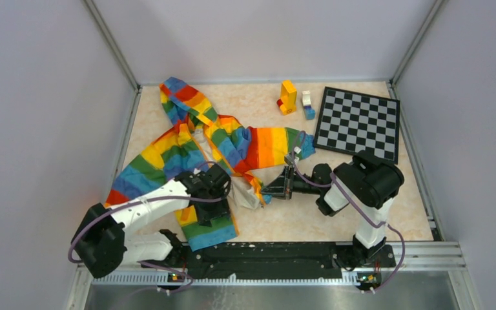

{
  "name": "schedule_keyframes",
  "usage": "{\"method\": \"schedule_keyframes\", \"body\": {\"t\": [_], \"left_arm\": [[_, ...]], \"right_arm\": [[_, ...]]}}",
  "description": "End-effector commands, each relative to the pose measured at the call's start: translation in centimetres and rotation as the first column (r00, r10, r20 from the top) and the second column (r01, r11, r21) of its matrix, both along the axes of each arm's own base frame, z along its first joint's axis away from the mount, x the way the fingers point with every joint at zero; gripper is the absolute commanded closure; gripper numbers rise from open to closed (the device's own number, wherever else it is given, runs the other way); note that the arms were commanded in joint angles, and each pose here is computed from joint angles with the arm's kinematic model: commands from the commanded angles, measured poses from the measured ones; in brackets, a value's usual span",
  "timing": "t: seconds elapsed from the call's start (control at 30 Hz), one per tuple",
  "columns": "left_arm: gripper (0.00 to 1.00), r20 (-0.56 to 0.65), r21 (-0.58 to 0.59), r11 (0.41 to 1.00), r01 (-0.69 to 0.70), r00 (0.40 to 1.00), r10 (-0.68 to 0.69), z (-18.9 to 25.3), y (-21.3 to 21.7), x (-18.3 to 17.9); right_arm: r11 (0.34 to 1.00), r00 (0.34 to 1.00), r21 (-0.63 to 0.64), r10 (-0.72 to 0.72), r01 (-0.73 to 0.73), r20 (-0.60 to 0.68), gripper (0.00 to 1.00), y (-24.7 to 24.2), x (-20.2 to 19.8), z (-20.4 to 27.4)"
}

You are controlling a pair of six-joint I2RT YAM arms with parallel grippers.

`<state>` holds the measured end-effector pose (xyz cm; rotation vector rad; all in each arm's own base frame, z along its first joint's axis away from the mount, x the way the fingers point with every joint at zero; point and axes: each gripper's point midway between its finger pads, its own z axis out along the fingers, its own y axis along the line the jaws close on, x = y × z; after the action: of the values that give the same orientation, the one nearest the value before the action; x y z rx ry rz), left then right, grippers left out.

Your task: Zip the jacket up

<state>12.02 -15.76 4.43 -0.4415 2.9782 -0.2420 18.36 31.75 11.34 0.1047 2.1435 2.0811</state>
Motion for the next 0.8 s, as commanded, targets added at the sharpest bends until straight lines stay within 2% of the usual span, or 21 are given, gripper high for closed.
{"method": "schedule_keyframes", "body": {"t": [0.0,0.17,0.33,0.57,0.77], "left_arm": [[0.35,-0.080,0.011,0.999,-0.048,0.996,0.049,0.1,-0.9,-2.1],[0.43,-0.092,0.054,0.996,-0.069,0.993,0.074,-1.4,-1.6,-2.7],[0.41,-0.078,0.028,0.996,-0.088,0.993,0.090,-2.3,-2.7,-2.2],[0.36,-0.073,0.091,0.989,-0.119,0.989,0.126,-3.2,-2.5,-2.0],[0.39,-0.069,0.160,0.974,-0.161,0.982,0.174,-4.3,-1.6,-1.8]], "right_arm": [[0.991,0.977,0.133,-0.033,0.005,0.211,1.00,-0.2,0.6,4.0],[0.991,0.978,0.132,-0.035,0.008,0.204,1.00,-0.4,0.3,4.1],[0.991,0.979,0.132,-0.033,0.006,0.203,1.00,-0.5,0.2,4.1],[0.991,0.978,0.136,-0.029,0.001,0.205,1.00,-0.4,0.2,4.3],[0.991,0.979,0.134,-0.032,0.005,0.203,1.00,-0.5,0.2,4.2]]}}
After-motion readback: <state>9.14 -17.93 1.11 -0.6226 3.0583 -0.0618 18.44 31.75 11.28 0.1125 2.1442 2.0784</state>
